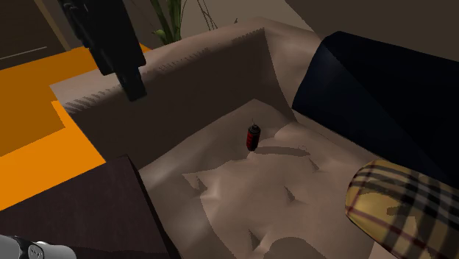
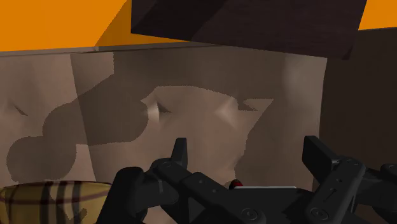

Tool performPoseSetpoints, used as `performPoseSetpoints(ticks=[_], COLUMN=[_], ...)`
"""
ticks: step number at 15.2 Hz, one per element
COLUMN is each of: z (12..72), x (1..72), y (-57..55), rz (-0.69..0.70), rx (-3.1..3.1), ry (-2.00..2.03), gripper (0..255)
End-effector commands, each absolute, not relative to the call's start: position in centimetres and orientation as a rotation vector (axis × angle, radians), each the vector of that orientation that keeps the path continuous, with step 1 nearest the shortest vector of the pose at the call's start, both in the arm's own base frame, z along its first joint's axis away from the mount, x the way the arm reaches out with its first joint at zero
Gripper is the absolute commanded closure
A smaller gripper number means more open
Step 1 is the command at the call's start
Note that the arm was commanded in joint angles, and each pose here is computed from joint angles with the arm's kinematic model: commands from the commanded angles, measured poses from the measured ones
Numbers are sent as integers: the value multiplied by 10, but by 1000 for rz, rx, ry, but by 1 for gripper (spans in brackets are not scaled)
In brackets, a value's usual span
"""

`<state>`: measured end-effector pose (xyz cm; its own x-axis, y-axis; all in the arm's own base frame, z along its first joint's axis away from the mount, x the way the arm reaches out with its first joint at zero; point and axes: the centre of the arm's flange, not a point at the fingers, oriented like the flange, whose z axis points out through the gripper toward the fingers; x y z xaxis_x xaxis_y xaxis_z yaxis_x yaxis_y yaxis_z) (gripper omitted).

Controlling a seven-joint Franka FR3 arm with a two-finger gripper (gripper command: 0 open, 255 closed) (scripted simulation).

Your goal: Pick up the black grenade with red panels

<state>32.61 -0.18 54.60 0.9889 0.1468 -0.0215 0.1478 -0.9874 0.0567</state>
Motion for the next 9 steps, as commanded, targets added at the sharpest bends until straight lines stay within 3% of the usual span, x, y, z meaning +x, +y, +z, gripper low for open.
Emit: performPoseSetpoints(ticks=[1, 9], z=[546, 469], x=[326, 394], y=[-2, 7], rz=[-27, 10], rx=[3075, 3103], ry=[228, 233], gripper=[0, 0])
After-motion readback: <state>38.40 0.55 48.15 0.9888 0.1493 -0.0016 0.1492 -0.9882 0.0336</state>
